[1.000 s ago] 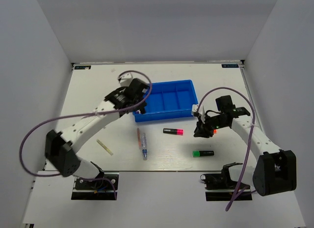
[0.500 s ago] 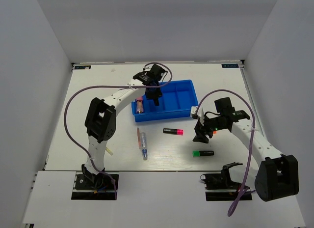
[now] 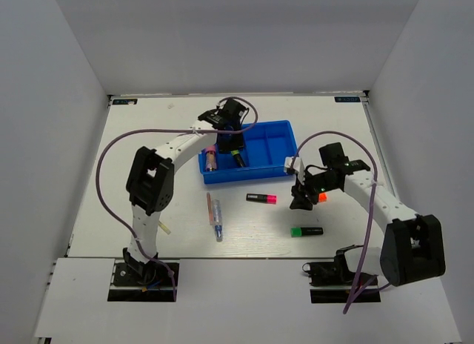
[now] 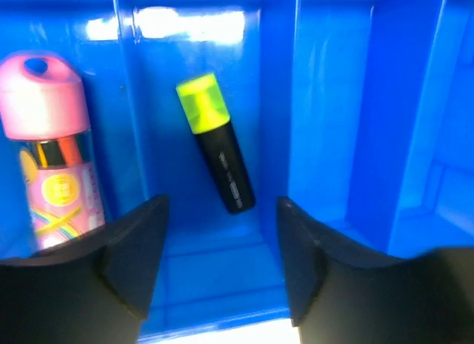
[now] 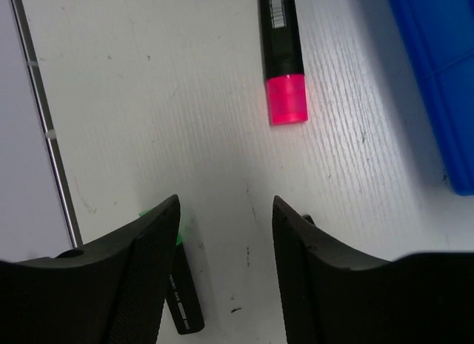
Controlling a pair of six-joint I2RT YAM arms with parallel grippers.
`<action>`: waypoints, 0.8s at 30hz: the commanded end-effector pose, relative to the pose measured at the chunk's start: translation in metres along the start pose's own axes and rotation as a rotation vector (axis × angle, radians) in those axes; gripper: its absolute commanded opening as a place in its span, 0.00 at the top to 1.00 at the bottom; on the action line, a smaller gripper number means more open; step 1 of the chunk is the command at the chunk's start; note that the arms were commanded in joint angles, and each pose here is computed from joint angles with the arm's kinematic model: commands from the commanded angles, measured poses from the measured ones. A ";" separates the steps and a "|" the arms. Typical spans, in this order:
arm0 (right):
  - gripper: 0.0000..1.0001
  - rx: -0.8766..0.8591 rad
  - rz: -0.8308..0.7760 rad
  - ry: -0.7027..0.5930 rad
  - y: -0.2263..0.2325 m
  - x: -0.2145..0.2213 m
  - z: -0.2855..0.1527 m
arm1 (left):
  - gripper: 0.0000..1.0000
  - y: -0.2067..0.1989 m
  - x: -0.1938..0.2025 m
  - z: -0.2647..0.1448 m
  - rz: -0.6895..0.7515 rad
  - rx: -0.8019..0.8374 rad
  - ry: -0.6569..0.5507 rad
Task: Sort the stationery into containers
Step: Place the pen in the storage box, then pick up the pen from the center of the board.
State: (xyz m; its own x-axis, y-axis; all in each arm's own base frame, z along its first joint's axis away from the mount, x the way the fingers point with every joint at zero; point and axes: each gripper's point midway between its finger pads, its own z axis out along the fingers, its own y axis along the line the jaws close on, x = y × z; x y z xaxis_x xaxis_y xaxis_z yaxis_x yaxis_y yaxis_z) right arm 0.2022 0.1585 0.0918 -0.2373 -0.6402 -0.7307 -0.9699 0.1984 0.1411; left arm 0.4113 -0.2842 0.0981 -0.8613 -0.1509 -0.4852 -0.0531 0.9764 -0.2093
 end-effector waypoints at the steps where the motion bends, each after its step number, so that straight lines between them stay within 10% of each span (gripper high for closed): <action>1: 0.44 -0.071 -0.128 -0.071 0.000 -0.030 0.001 | 0.56 -0.010 -0.015 -0.068 0.020 0.121 -0.081; 4: 0.33 -0.110 -0.248 -0.076 -0.002 -0.030 0.015 | 0.74 0.013 0.009 -0.084 0.045 0.092 -0.068; 11: 0.26 -0.033 -0.353 0.046 -0.036 -0.015 0.047 | 0.12 0.085 0.061 -0.140 0.158 0.035 -0.087; 24: 0.24 0.007 -0.363 0.150 -0.061 -0.015 0.087 | 0.03 0.196 0.150 -0.158 0.125 -0.056 -0.098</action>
State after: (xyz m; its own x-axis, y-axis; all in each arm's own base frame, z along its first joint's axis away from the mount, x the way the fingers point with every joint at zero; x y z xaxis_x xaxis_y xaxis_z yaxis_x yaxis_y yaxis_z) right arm 0.2552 0.2066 0.0264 0.0797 -0.7754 -0.6265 -0.9968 -0.0556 -0.0580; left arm 0.1936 -0.1034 0.1175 -0.8319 -0.0207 -0.5545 0.0457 0.9934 -0.1057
